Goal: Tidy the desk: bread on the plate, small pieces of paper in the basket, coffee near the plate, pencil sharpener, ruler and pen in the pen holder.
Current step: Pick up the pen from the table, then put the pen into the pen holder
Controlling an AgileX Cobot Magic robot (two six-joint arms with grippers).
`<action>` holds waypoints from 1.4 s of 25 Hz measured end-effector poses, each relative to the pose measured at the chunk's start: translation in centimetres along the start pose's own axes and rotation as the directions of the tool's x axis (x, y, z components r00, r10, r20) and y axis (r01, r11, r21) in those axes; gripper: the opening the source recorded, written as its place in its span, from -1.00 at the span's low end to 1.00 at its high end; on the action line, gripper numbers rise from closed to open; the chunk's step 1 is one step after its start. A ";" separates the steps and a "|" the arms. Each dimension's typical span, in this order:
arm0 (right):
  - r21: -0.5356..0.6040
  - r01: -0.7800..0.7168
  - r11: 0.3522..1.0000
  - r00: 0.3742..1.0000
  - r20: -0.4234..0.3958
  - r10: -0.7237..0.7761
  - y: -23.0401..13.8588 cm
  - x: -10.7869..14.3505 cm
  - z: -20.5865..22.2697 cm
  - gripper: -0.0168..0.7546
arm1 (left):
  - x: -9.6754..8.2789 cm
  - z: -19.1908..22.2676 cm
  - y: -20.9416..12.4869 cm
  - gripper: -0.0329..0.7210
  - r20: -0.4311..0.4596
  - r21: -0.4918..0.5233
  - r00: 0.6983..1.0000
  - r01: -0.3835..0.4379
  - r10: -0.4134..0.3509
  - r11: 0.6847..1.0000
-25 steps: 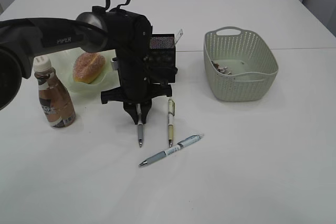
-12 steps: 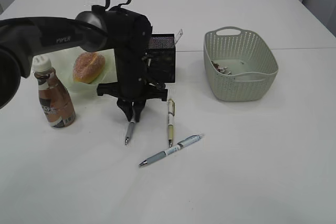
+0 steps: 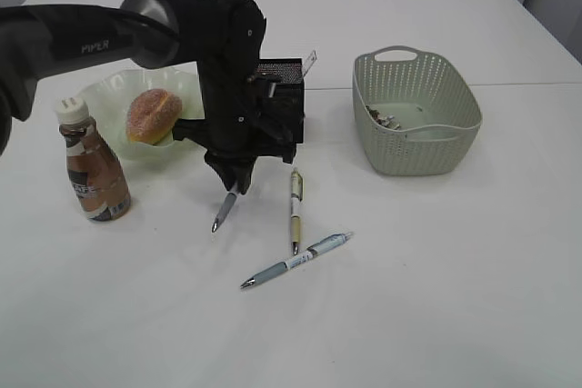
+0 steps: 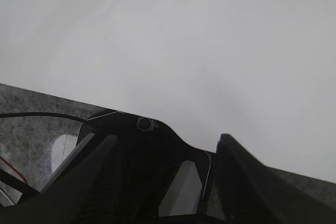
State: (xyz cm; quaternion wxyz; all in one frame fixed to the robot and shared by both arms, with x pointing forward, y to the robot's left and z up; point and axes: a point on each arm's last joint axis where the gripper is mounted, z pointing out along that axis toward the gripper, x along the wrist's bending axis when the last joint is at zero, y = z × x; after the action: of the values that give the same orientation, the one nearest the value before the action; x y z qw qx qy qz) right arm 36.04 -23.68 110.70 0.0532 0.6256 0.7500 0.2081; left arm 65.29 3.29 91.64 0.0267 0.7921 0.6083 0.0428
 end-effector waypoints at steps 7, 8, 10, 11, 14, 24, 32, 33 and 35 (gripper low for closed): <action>0.000 0.001 1.000 1.000 0.002 -0.001 0.0 0.0 0.0 0.21 | -0.1 -2.9 0.0 -0.74 0.031 -0.049 1.000 -0.004 0.005 0.999; -0.001 0.001 1.000 1.000 0.003 -0.001 0.0 0.0 0.0 0.21 | 0.0 -3.4 0.0 -0.74 0.027 -0.063 1.000 -0.005 0.007 0.998; -0.001 0.002 1.000 1.000 0.005 -0.002 0.0 0.0 0.0 0.21 | 0.3 -4.7 0.0 -0.74 0.013 -0.095 1.000 -0.011 0.013 0.995; -0.001 0.002 1.000 1.000 0.005 -0.002 0.0 0.0 0.0 0.21 | 0.4 -5.4 0.0 -0.74 0.002 -0.110 1.000 -0.016 0.016 0.994; -0.002 0.002 1.000 1.000 0.007 -0.002 0.0 -0.1 0.0 0.21 | 0.9 -7.5 0.0 -0.74 -0.016 -0.160 1.000 -0.022 0.020 0.987; -0.002 0.002 1.000 1.000 0.007 -0.002 0.0 -0.1 0.0 0.21 | 1.2 -14.2 -0.8 -0.74 0.015 -0.325 0.999 -0.023 0.030 0.945; -0.002 0.002 1.000 1.000 0.007 -0.002 0.0 -0.1 0.0 0.21 | 0.4 -18.4 -0.5 -0.74 0.074 -0.545 0.994 -0.023 0.076 0.838; -0.002 0.003 1.000 1.000 0.009 -0.003 0.0 -0.1 0.0 0.21 | 0.4 -18.7 -0.4 -0.74 0.072 -0.570 0.994 -0.025 0.080 0.822; -0.003 0.005 1.000 1.000 0.014 -0.005 0.0 -0.1 0.0 0.21 | 0.5 -19.4 -0.1 -0.74 0.067 -0.624 0.994 -0.026 0.086 0.781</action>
State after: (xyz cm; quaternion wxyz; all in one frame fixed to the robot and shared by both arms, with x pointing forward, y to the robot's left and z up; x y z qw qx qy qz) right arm 36.09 -23.80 110.69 0.0598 0.6252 0.7508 0.2048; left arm 63.41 3.61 110.91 0.3125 0.7580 0.5344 0.2052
